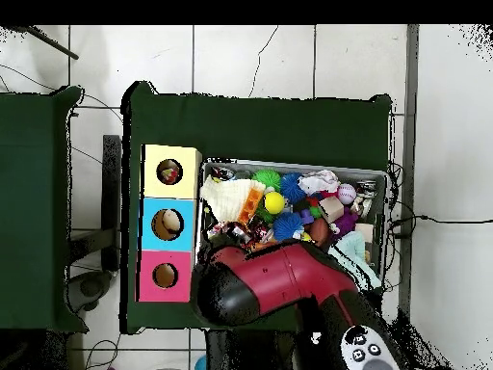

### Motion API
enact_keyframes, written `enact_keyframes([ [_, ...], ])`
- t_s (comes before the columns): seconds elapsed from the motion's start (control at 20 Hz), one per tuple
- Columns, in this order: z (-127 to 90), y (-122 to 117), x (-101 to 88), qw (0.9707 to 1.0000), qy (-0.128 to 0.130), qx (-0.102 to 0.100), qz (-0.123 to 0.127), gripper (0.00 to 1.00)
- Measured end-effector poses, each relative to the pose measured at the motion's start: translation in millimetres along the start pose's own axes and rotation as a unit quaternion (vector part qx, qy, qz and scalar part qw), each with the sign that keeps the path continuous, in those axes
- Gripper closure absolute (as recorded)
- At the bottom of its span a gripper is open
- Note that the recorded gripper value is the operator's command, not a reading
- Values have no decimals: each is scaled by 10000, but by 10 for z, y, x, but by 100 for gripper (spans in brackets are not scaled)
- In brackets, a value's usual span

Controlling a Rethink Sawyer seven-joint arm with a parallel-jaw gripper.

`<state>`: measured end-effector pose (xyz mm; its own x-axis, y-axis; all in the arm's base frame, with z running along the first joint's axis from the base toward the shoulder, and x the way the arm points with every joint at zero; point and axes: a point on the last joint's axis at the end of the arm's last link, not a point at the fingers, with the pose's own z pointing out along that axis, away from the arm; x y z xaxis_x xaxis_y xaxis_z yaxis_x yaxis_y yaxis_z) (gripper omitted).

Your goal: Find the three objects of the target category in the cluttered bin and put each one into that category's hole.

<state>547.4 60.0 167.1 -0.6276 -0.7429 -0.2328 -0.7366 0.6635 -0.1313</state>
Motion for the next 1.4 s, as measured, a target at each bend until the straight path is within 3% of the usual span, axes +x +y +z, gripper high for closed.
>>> enact_keyframes([
  [0.4, -83, 161, -159, 9998, 94, 32, 193, 100],
  [0.9, -225, 579, -559, 9989, 99, 71, 444, 100],
  [1.4, -314, 644, -782, 9975, 43, 222, 676, 100],
])
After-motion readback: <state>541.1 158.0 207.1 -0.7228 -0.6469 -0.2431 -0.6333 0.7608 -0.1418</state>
